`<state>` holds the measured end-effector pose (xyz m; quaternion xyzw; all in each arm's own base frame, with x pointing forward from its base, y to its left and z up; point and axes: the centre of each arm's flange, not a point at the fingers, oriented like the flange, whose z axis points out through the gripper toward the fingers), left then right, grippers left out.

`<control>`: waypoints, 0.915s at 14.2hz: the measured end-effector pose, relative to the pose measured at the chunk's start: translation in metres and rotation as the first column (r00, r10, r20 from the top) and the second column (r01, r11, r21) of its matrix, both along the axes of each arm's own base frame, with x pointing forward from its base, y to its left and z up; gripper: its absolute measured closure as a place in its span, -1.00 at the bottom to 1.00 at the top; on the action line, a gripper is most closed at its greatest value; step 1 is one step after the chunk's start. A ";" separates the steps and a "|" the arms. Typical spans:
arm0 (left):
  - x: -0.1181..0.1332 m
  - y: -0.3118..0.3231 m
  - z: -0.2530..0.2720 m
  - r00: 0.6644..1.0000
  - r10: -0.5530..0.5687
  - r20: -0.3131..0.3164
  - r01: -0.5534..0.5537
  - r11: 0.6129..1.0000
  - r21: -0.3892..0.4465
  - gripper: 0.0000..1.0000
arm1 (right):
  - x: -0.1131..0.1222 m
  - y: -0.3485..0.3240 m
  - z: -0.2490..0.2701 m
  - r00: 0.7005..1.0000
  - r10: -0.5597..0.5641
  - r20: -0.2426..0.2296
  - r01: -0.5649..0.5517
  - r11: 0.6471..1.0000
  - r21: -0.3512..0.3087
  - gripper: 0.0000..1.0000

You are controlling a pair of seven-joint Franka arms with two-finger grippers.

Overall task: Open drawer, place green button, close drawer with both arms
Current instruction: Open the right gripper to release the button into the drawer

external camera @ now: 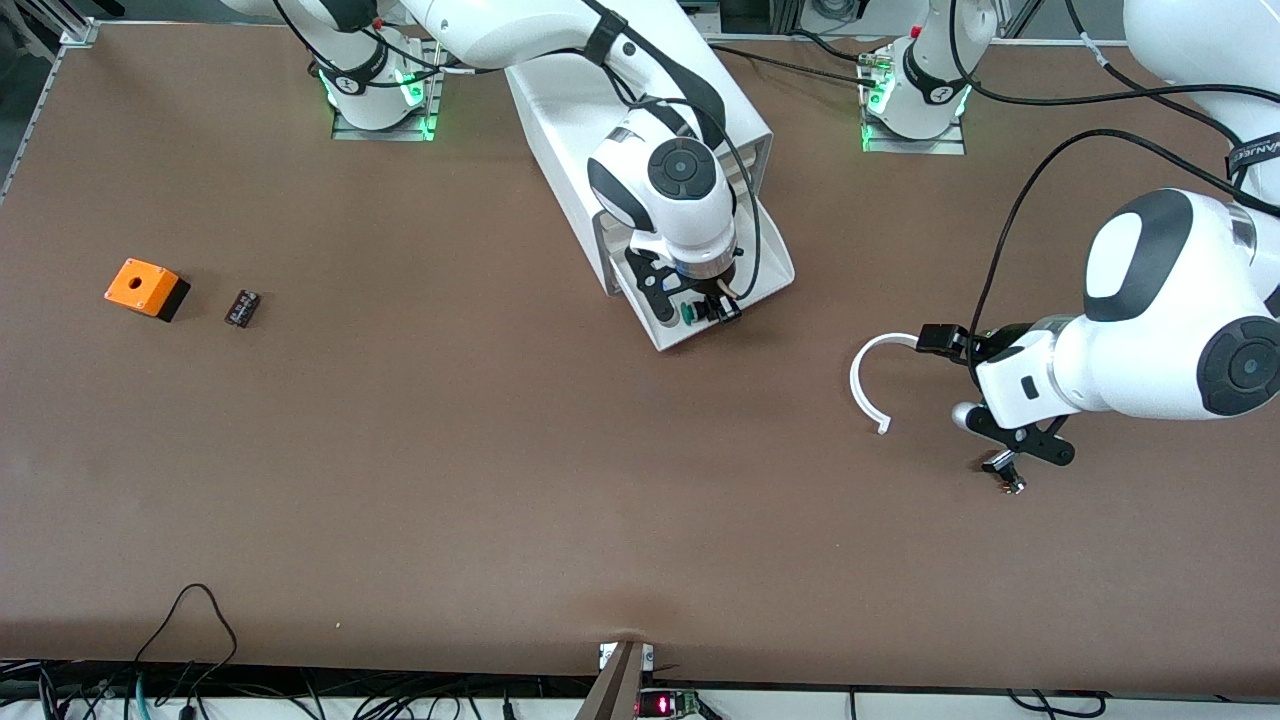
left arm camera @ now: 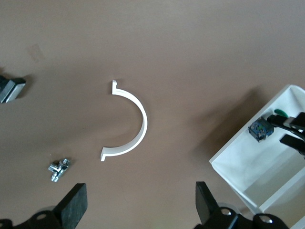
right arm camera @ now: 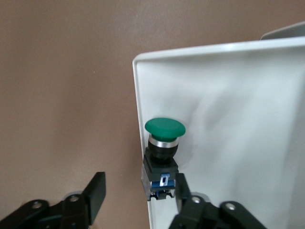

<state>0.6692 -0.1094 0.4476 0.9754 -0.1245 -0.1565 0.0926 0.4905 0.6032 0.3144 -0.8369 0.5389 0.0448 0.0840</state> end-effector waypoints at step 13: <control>-0.011 -0.139 -0.094 0.885 0.455 0.101 -0.458 0.889 0.014 -0.93 | 0.154 -0.266 0.161 0.842 0.539 0.016 -0.537 0.840 -0.075 -1.00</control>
